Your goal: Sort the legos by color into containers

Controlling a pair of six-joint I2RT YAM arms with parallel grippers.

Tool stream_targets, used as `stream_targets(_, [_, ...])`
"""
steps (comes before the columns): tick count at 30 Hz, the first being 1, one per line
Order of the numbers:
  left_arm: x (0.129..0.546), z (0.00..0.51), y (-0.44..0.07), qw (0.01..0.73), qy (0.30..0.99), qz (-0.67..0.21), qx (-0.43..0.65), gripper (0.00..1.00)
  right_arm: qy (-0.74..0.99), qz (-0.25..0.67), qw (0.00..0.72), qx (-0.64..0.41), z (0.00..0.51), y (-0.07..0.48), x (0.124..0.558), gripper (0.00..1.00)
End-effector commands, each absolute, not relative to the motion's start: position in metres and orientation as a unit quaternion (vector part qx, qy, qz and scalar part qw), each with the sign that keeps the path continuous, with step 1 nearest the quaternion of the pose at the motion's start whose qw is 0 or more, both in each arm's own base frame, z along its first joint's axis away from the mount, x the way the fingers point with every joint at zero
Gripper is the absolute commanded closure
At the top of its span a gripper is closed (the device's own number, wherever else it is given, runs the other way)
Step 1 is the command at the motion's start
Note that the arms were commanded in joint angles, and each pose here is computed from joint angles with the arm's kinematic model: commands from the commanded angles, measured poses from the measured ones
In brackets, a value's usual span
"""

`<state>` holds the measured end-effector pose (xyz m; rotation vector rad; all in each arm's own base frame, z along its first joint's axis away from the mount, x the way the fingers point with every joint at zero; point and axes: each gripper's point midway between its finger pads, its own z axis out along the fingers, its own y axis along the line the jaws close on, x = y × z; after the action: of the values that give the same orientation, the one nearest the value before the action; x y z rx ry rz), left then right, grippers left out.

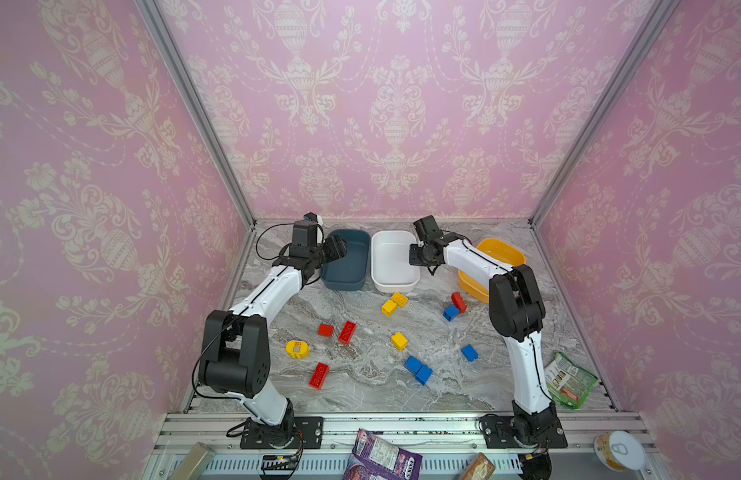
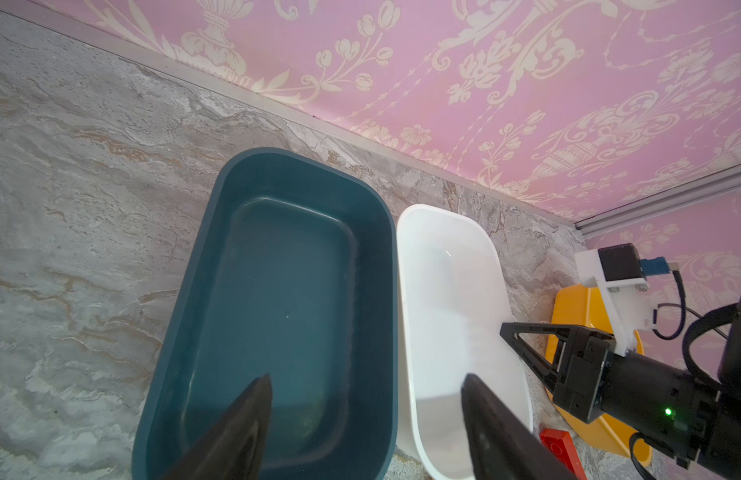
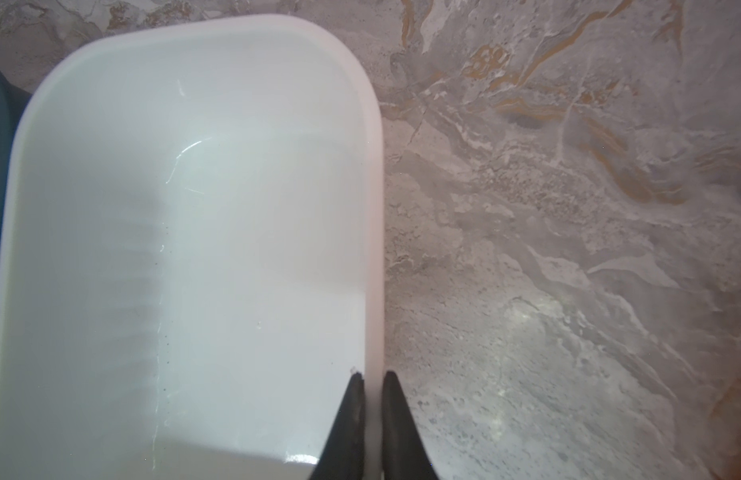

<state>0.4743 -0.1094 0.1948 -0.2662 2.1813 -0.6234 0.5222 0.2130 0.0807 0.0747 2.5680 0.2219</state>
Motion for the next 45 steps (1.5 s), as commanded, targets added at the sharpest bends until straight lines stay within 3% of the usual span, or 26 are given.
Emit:
stream_targets(1, [0.469, 0.202, -0.102, 0.426, 0.867, -0.235, -0.106, 0.26, 0.962, 0.092, 0.257, 0.026, 0.071, 0.223, 0.516, 0.88])
stream_targets(17, [0.466, 0.201, -0.099, 0.428, 0.867, -0.231, -0.108, 0.25, 0.959, 0.108, 0.255, 0.054, 0.072, 0.226, 0.511, 0.82])
stream_targets(25, [0.464, 0.205, -0.098, 0.433, 0.865, -0.231, -0.108, 0.24, 0.950, 0.100, 0.288, 0.064, 0.108, 0.203, 0.510, 0.59])
stream_targets(37, [0.462, 0.201, -0.090, 0.437, 0.854, -0.253, -0.127, 0.21, 0.942, 0.060, 0.289, 0.161, 0.146, 0.079, 0.481, 0.38])
stream_targets(45, [0.459, 0.199, -0.081, 0.438, 0.851, -0.256, -0.136, 0.19, 0.930, -0.004, 0.282, 0.235, 0.144, -0.012, 0.449, 0.34])
